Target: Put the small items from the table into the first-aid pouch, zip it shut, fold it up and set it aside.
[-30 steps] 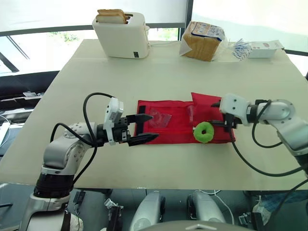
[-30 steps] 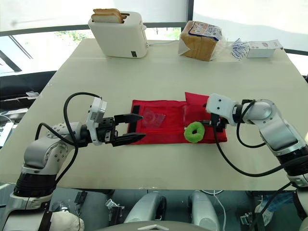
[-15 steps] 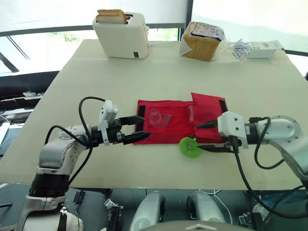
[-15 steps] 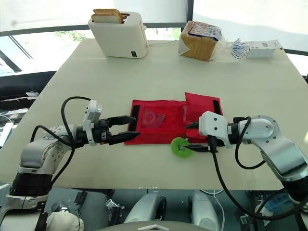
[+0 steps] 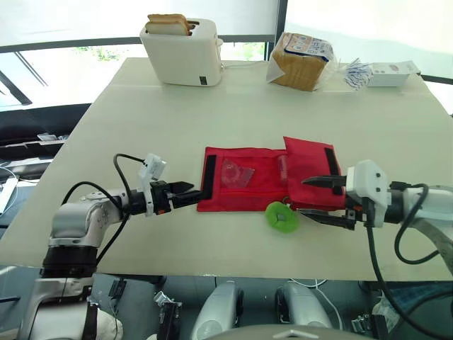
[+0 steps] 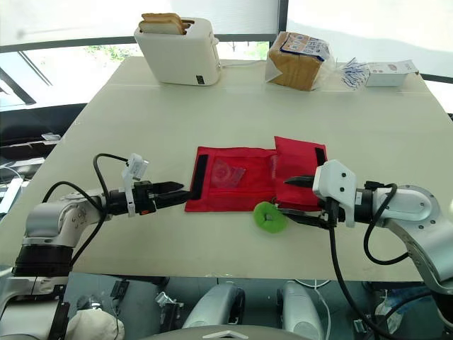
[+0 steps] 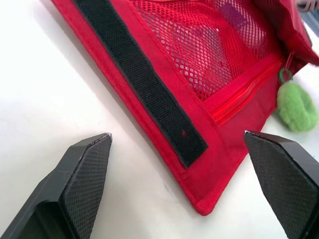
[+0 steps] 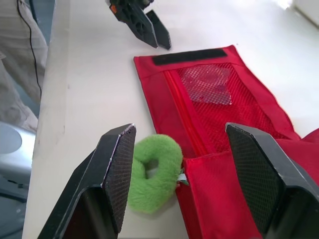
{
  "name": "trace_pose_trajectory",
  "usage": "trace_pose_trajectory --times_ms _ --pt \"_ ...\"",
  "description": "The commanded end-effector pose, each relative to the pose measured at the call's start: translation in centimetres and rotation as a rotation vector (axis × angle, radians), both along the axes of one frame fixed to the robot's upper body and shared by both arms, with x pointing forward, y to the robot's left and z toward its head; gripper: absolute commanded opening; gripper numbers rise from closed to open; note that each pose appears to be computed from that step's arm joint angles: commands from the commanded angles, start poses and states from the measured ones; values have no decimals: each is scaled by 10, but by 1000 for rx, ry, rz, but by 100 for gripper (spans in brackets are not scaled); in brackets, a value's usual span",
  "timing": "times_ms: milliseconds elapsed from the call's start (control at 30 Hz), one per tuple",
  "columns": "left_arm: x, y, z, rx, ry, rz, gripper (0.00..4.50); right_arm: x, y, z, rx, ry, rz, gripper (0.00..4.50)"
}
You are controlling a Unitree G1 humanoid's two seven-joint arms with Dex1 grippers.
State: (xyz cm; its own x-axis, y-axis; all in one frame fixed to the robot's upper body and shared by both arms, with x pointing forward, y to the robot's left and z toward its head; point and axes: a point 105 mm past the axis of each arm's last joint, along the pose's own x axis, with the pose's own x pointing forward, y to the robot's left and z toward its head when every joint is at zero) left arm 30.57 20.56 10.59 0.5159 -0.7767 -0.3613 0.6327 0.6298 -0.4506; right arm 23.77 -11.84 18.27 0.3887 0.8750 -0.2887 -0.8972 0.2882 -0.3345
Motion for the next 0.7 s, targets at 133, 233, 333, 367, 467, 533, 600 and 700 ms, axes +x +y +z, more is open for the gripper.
trace_pose_trajectory --times_ms 133,233,333,367,467,533,600,700 --pt "-18 -22 10 -190 137 -44 450 0 -11 18 36 -87 -76 306" --pt "-28 -24 14 -238 173 -61 450 2 -14 21 50 -93 -100 306" --pt "-34 -26 13 -255 190 -49 450 3 -14 22 55 -95 -110 306" --pt "-36 -27 11 -260 195 -39 450 4 -14 22 61 -92 -113 306" --pt "-45 -30 6 -275 210 -20 450 4 -13 23 70 -90 -115 306" --pt "-56 -32 2 -278 227 -25 450 4 -12 24 72 -85 -111 306" --pt "-63 -34 -1 -276 240 -27 450 3 -12 24 73 -79 -105 306" --pt "-70 -34 -7 -244 249 -16 450 1 -10 24 71 -71 -88 306"
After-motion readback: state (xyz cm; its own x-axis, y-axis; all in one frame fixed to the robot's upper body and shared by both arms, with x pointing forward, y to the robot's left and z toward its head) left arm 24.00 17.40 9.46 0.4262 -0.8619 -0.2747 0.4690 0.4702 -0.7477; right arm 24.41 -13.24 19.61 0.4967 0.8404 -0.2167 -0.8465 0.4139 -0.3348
